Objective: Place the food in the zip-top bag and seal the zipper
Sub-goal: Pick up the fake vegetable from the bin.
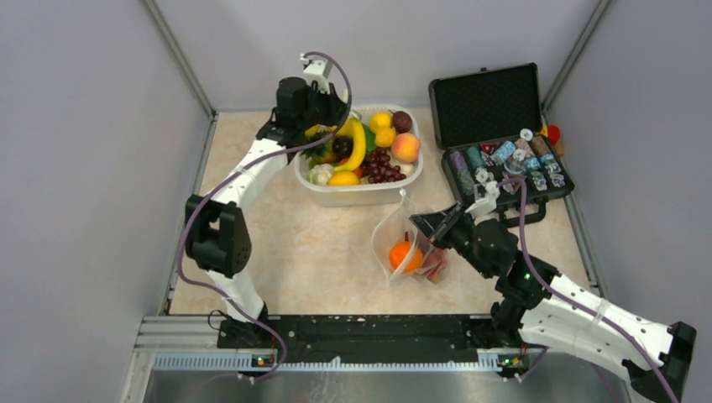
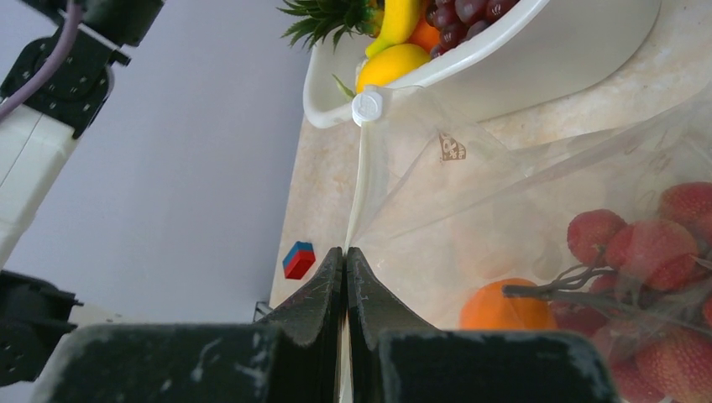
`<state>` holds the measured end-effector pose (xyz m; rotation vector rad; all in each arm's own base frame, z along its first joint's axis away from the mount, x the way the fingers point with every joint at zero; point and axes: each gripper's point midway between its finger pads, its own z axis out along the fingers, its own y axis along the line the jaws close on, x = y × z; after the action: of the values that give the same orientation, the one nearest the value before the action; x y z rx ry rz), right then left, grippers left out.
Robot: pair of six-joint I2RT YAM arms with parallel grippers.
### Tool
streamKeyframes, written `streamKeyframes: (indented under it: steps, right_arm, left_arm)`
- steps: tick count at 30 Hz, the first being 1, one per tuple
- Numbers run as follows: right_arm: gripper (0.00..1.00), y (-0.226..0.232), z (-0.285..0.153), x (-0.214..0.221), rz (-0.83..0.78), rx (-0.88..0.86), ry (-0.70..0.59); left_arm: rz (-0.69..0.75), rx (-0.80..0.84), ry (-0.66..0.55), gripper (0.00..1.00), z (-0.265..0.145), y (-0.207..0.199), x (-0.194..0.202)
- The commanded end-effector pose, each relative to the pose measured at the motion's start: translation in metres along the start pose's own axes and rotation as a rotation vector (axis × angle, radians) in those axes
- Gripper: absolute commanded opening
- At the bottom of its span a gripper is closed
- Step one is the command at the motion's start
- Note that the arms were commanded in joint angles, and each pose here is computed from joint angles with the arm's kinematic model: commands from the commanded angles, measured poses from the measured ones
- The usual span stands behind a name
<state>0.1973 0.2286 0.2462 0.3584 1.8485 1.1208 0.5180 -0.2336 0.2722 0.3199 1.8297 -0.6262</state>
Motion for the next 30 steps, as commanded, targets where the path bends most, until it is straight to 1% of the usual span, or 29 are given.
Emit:
streamKeyframes:
  steps: [1, 5, 9, 15, 18, 20, 21, 24, 27, 30]
  right_arm:
    - [0.00, 0.003, -0.002, -0.005, 0.024, -0.019, -0.029]
    - [0.00, 0.002, -0.002, -0.005, 0.024, -0.016, -0.031]
    - [0.00, 0.002, -0.002, -0.004, 0.029, -0.018, -0.029]
    - [0.00, 0.001, -0.002, -0.004, 0.036, -0.017, -0.030]
    - [0.00, 0.001, -0.002, -0.004, 0.036, -0.018, -0.030]
    - [0.00, 0.002, -0.002, -0.004, 0.035, -0.018, -0.029]
    - [0.00, 0.002, -0.002, -0.004, 0.035, -0.018, -0.027]
    - [0.00, 0.000, -0.002, -0.003, 0.040, -0.015, -0.029]
    - [0.00, 0.000, -0.002, -0.004, 0.047, -0.016, -0.035]
    - [0.00, 0.000, -0.002, -0.005, 0.046, -0.012, -0.036]
  left_arm:
    - [0.015, 0.088, -0.121, 0.00, -0.046, -0.031, -0.032]
    - [0.022, 0.073, -0.168, 0.01, -0.069, -0.035, -0.035]
    - [0.029, 0.071, -0.147, 0.02, -0.081, -0.038, -0.031]
    - [0.019, 0.093, -0.098, 0.05, -0.085, -0.041, -0.015]
    - [0.025, 0.157, -0.121, 0.07, -0.084, -0.052, -0.022]
    - [0.088, 0.288, -0.122, 0.11, -0.085, -0.075, -0.037]
    - [0.103, 0.317, -0.102, 0.10, -0.083, -0.080, -0.043]
    - [0.087, 0.410, -0.035, 0.11, -0.083, -0.098, -0.054]
    - [0.070, 0.450, -0.041, 0.13, -0.076, -0.107, -0.050]
    - [0.056, 0.453, 0.011, 0.14, -0.068, -0.107, -0.032]
